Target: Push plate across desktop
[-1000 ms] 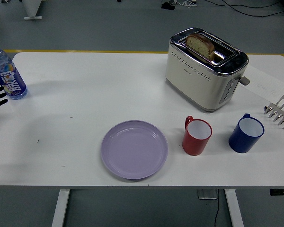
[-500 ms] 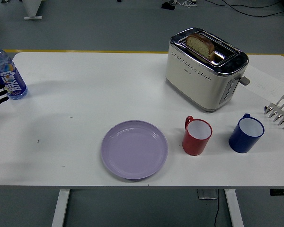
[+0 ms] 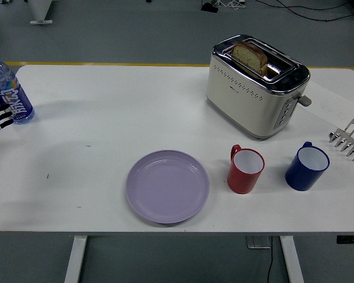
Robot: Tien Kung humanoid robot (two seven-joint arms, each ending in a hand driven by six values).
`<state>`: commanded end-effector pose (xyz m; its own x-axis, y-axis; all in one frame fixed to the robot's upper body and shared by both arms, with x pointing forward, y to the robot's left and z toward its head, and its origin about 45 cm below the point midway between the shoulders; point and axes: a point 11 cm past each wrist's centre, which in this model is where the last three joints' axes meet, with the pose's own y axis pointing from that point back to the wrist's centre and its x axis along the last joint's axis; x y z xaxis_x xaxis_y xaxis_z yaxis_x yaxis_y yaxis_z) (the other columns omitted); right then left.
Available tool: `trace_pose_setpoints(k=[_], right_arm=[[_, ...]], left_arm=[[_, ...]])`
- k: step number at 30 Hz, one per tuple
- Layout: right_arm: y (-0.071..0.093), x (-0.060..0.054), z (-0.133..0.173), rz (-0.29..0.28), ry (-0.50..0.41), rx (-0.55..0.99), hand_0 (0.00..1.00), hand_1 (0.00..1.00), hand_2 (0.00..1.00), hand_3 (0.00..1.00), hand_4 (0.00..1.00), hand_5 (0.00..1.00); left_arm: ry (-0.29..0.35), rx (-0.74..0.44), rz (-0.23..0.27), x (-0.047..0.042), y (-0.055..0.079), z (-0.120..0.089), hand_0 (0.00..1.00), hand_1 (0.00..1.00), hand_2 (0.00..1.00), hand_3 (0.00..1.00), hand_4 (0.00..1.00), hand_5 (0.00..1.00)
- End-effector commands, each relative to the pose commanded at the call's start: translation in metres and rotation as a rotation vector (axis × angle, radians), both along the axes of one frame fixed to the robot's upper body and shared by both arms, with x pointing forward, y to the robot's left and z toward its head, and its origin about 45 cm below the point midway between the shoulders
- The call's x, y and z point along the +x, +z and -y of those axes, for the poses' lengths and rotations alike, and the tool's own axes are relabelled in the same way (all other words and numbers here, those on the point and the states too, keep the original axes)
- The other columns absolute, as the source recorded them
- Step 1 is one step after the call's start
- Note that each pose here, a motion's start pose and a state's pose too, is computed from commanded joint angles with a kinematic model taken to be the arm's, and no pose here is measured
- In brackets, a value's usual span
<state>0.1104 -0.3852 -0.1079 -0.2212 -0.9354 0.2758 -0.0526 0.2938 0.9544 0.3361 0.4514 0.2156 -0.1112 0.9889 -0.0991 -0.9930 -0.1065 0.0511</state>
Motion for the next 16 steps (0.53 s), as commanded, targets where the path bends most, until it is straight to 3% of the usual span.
trace_pose_setpoints(k=[9,16], right_arm=[[-0.003,-0.002,-0.006,0.015,-0.012,0.043,0.638,0.589,0.675,0.697,0.428,0.482],[-0.006,-0.004,-0.017,0.027,-0.009,0.108,0.638,0.589,0.675,0.697,0.428,0.482]], left_arm=[[0.013,0.012,0.002,-0.0027,0.002,-0.005,0.732,0.767,0.754,0.715,0.518,0.998],[0.006,0.013,0.011,0.0014,0.005,-0.002,0.732,0.767,0.754,0.715,0.518,0.998]])
